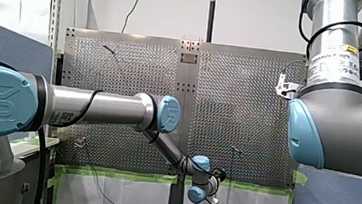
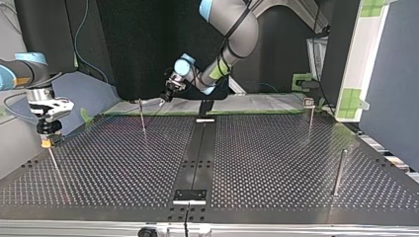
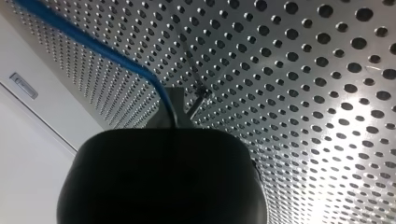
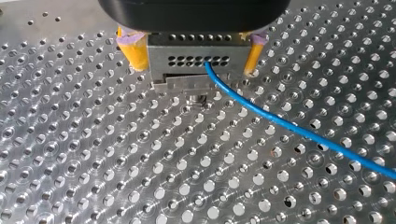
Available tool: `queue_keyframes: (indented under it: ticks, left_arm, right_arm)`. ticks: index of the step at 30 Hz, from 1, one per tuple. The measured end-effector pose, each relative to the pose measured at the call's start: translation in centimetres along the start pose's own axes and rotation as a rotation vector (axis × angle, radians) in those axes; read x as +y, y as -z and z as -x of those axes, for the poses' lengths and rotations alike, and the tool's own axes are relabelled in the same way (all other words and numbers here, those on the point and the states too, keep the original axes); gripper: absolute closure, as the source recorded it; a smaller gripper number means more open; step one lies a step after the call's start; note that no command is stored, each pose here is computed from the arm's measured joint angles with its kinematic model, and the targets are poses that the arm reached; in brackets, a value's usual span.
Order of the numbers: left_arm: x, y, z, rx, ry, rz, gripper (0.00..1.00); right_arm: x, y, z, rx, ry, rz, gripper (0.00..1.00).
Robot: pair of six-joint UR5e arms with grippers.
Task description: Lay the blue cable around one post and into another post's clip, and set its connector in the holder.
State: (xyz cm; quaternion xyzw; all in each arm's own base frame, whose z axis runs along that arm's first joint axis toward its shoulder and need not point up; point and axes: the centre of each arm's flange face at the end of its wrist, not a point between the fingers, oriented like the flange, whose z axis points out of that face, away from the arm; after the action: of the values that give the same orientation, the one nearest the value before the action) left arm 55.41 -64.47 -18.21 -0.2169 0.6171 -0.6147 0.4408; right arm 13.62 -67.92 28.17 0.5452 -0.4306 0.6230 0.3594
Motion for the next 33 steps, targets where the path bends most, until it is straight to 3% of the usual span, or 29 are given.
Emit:
queue_keyframes:
  ticks: [12, 23, 27, 33]
  left_arm:
    - [-0.3, 0.2, 0.2, 0.003, -0.031, 0.012, 0.98]
    - [-4.4, -1.2, 4.0, -0.133, -0.134, 0.0, 0.98]
    - [-5.6, -1.2, 5.0, -0.165, -0.17, 0.026, 0.98]
    - [-7.3, -0.5, 5.8, -0.192, -0.234, 0.097, 0.98]
  right_arm:
    - [0.0, 0.0, 0.0, 0.0, 0.0, 0.0, 1.0]
    - [0.0, 0.0, 0.0, 0.0, 0.0, 0.0, 1.0]
    - [0.0, 0.0, 0.0, 0.0, 0.0, 0.0, 1.0]
    - [0.0, 0.0, 0.0, 0.0, 0.0, 0.0, 1.0]
